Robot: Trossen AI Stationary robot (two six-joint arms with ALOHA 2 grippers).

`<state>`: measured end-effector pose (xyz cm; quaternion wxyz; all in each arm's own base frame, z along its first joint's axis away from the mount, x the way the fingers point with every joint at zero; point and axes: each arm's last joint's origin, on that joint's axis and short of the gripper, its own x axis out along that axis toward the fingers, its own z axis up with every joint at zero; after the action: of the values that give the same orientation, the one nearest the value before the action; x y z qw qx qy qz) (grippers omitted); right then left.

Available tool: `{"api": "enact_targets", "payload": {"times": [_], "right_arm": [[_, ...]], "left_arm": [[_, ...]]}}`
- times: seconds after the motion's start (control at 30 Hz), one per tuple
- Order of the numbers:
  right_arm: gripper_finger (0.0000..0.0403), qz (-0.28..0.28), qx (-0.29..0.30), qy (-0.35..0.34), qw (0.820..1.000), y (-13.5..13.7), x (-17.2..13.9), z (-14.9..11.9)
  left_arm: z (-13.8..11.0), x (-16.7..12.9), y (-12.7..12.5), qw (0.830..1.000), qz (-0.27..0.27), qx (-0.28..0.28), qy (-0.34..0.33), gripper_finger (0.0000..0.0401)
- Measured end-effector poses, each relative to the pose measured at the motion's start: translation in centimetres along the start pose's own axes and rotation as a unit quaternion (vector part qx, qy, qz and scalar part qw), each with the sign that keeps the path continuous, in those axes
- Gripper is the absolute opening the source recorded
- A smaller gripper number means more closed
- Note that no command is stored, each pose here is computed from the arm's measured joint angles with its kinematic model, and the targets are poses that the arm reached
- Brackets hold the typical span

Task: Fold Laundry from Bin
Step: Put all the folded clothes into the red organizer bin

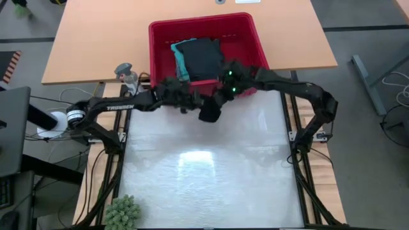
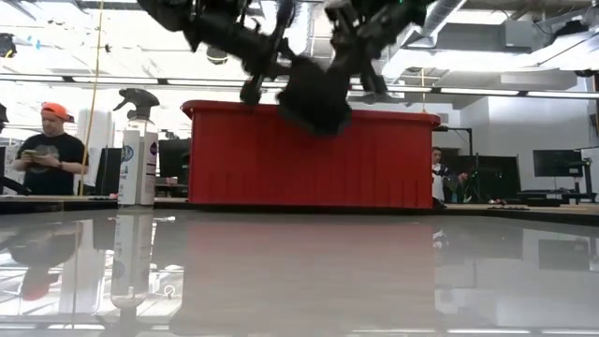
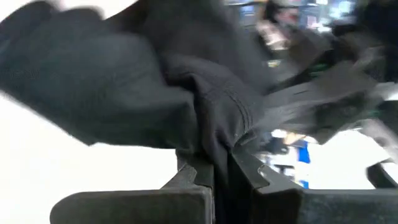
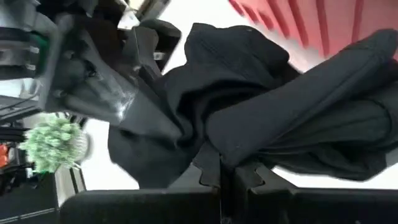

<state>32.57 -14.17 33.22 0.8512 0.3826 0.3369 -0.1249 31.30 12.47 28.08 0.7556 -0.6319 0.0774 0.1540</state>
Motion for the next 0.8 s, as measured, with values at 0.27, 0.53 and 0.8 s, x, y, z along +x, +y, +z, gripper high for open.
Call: {"api": "enact_targets", "payload": {"times": [0.27, 0.53, 0.8], "right_arm": [[0.0025, 0.021, -0.058, -0.093, 0.994, 2.5, -5.8, 4.0], [0.0025, -0.008, -0.051, -0.189, 0.981, -1.4, -9.8, 8.2], [0.0025, 0.037, -0.036, -0.224, 0.973, -7.6, -7.1, 14.7]], "left_arm": [[4.4, -2.4, -7.3, 0.992, -0.054, 0.089, -0.064, 0.0000], [9.9, -6.0, -9.7, 0.965, 0.006, 0.160, -0.208, 0.0000], [15.9, -7.1, -6.6, 0.950, 0.038, 0.139, -0.277, 0.0000]]}}
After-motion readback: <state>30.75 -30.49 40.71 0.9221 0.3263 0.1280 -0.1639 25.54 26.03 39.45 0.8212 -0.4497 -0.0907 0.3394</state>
